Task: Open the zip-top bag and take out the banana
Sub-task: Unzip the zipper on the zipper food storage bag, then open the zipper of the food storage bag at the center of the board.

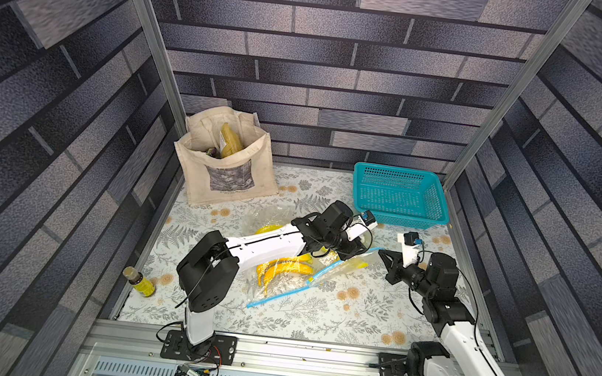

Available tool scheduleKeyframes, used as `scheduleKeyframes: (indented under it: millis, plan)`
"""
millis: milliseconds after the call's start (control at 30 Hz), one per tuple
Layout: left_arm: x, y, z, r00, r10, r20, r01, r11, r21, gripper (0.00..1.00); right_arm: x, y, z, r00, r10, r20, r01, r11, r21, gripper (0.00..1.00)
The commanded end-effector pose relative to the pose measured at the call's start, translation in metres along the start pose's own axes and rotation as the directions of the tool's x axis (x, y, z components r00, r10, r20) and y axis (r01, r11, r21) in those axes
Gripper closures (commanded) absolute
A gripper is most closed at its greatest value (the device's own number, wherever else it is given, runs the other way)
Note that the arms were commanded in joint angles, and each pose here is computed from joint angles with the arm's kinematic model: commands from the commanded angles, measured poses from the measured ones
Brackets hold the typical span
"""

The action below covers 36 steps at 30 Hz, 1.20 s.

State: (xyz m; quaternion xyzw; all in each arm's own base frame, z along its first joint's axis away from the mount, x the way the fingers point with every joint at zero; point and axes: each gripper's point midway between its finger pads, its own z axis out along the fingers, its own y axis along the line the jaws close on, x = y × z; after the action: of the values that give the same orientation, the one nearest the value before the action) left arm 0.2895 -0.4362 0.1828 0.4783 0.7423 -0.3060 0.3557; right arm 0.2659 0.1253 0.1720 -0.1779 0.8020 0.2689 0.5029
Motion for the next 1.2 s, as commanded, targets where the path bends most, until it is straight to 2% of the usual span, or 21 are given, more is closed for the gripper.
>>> scheduleKeyframes:
  millis: [0, 533, 867, 1067, 1167]
  plan:
    - [-0.010, 0.001, -0.001, 1.000, 0.015, 0.016, -0.015, 1.000, -0.004, 0.59, -0.003, 0.003, 0.000, 1.000, -0.015, 0.022, 0.015, 1.000, -0.020, 1.00]
    - [0.029, -0.013, 0.006, 0.994, 0.035, -0.102, -0.031, 0.998, 0.048, 0.64, -0.004, 0.001, -0.001, 1.000, -0.015, 0.025, 0.015, 1.000, -0.005, 1.00]
    - [0.058, -0.009, 0.006, 0.982, 0.027, -0.189, -0.024, 1.000, 0.014, 0.64, -0.005, 0.001, -0.002, 0.999, -0.020, 0.031, 0.020, 1.000, -0.007, 1.00]
    - [0.057, -0.016, 0.007, 0.983, 0.024, -0.183, -0.016, 0.999, 0.042, 0.75, -0.006, -0.003, -0.003, 0.999, -0.015, 0.032, 0.014, 1.000, 0.023, 1.00]
    - [0.058, -0.016, 0.007, 0.982, 0.007, -0.189, 0.000, 0.999, 0.038, 0.80, -0.003, -0.014, -0.004, 1.000, 0.001, 0.018, -0.002, 0.996, 0.088, 1.00]
